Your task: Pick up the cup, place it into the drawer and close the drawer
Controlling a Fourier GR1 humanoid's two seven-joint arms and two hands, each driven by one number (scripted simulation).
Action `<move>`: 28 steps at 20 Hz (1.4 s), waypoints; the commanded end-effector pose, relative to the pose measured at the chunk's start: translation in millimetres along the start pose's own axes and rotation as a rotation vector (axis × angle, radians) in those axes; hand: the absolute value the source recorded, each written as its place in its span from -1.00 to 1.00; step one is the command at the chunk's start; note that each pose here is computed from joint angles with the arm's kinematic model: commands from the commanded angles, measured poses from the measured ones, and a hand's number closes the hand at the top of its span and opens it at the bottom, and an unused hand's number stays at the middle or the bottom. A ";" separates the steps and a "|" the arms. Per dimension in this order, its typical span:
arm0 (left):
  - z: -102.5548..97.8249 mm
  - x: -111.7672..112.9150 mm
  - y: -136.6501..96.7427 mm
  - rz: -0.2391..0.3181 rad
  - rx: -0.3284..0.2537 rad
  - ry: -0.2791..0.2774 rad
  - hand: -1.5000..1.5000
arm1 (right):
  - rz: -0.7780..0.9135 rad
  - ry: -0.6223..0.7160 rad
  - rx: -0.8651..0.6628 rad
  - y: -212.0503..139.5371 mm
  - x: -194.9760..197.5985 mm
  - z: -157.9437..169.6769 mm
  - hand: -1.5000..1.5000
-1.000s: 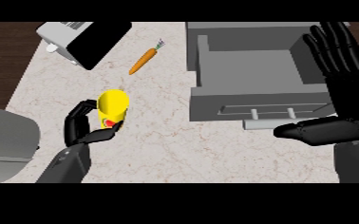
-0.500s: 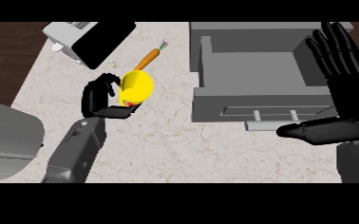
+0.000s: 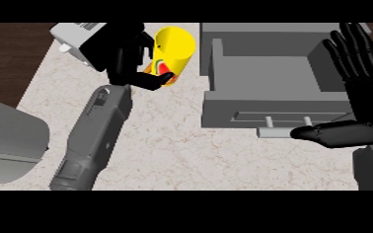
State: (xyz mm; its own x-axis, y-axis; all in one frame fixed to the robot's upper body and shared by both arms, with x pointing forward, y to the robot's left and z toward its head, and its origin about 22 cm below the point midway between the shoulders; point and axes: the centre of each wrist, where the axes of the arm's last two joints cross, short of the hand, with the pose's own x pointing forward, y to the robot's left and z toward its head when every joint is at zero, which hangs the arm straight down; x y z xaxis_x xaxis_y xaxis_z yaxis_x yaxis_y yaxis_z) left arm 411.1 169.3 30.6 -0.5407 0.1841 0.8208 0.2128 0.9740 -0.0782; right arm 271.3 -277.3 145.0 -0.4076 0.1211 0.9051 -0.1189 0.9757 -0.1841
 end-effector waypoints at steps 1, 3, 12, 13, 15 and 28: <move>-35.0 31.0 -36.8 -0.005 -0.055 0.007 1.00 | -0.007 0.006 -0.014 4.9 4.8 -1.7 -1.00; -57.7 44.9 -58.2 -0.034 -0.057 0.014 1.00 | 0.006 -0.014 0.006 8.2 3.9 -8.6 -1.00; -125.2 86.2 -125.7 -0.128 -0.047 0.129 1.00 | -0.017 -0.039 0.009 5.8 -1.7 -12.0 -1.00; -114.6 76.3 -124.8 -0.142 -0.069 0.149 1.00 | -0.034 -0.021 0.019 6.1 -16.4 7.8 -1.00; -122.9 79.1 -135.2 -0.174 -0.041 0.209 1.00 | -0.027 -0.019 0.032 7.8 -3.8 -3.3 -1.00; -100.9 38.6 -127.9 -0.379 -0.185 0.452 1.00 | -0.044 -0.070 0.092 24.0 7.9 -25.3 -1.00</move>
State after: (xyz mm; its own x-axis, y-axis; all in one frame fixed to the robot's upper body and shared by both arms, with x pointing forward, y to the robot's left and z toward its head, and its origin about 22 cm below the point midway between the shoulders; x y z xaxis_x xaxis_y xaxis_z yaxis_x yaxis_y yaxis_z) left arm 446.0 35.3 143.9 -0.2590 -0.2087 0.9431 0.1999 0.9436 0.2637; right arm 287.1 -254.6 154.9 -0.4649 0.0719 0.8824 -0.2008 0.9622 -0.1842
